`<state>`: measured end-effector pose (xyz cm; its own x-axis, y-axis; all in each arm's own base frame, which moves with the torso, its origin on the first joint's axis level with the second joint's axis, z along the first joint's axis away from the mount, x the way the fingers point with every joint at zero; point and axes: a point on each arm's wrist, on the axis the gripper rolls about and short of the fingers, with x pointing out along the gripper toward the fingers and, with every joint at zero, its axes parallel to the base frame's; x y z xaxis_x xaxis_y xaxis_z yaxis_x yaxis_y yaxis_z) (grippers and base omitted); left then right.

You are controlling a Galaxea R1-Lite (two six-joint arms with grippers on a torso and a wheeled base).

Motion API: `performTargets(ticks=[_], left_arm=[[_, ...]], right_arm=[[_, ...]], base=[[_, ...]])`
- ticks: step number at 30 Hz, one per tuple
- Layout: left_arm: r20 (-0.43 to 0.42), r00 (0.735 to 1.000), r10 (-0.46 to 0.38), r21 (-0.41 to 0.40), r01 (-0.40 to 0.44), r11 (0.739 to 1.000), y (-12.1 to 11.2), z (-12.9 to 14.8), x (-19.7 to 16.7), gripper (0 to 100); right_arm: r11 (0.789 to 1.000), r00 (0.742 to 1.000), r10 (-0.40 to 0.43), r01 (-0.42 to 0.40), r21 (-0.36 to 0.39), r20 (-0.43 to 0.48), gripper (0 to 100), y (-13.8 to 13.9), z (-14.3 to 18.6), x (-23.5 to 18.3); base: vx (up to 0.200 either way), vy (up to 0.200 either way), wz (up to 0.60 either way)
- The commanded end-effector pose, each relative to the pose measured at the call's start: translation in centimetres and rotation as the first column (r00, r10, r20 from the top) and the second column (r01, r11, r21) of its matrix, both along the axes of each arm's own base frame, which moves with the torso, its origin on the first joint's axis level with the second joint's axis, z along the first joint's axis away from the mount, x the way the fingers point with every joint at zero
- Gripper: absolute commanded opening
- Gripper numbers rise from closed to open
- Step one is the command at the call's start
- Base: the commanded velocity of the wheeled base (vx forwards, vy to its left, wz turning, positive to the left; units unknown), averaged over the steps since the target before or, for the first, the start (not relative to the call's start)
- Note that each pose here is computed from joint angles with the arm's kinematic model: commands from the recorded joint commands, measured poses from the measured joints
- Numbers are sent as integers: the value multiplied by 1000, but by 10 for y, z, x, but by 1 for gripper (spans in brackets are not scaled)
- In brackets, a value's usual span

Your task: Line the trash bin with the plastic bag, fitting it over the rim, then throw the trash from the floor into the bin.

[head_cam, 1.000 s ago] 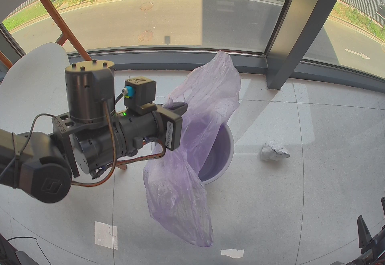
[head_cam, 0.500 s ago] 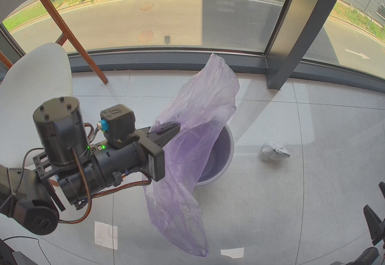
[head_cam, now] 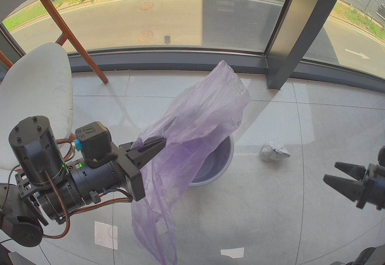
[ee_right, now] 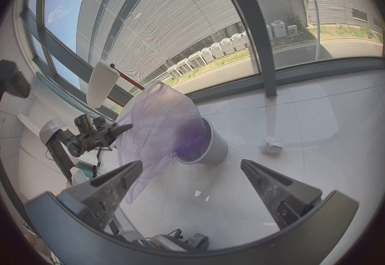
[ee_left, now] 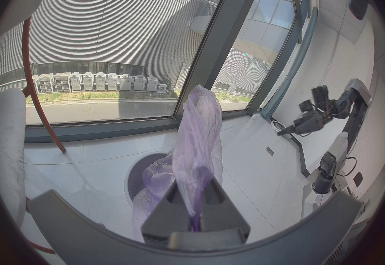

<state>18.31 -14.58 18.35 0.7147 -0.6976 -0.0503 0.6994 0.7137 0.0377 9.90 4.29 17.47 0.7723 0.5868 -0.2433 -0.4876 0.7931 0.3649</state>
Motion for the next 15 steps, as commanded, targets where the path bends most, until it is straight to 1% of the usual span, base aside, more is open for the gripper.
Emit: performTargets(ticks=[1,3,4,6,7,8,9,10,12,15], left_arm=[[7,1000,-4,-8,4,1000,11,-2,-13,0],[9,1000,5,-10,-5,1000,12,-1,-12,0],[12,1000,22,-8,-21,1000,15,-1,-10,0],[14,999,35,-10,-35,999,19,0,-9,0],[21,999,40,-16,-40,999,22,2,-9,0],[22,999,40,-16,-40,999,22,2,-10,0],[22,999,39,-16,-38,999,22,2,-10,0],[22,999,39,-16,-38,999,22,2,-10,0],[22,999,40,-16,-40,999,22,2,-10,0],[15,999,38,-11,-38,999,23,-1,-11,0]], right_arm=[[998,998,56,-56,0,-21,100,54,-35,140],[999,999,44,-44,13,24,100,59,-42,159],[999,998,36,-37,18,42,0,61,-46,168],[999,998,22,-24,22,60,0,62,-50,177],[999,995,-27,24,28,98,0,66,-54,195],[998,992,-54,50,37,113,0,70,-56,204],[997,991,-65,61,39,119,0,72,-57,208],[995,988,-89,83,51,130,0,81,-60,217],[993,986,-99,89,75,133,0,93,-62,226],[990,989,-77,62,124,126,0,112,-61,230]], base=[[0,0,0],[0,0,0],[0,0,0],[0,0,0],[0,0,0],[0,0,0],[0,0,0],[0,0,0],[0,0,0],[0,0,0]])
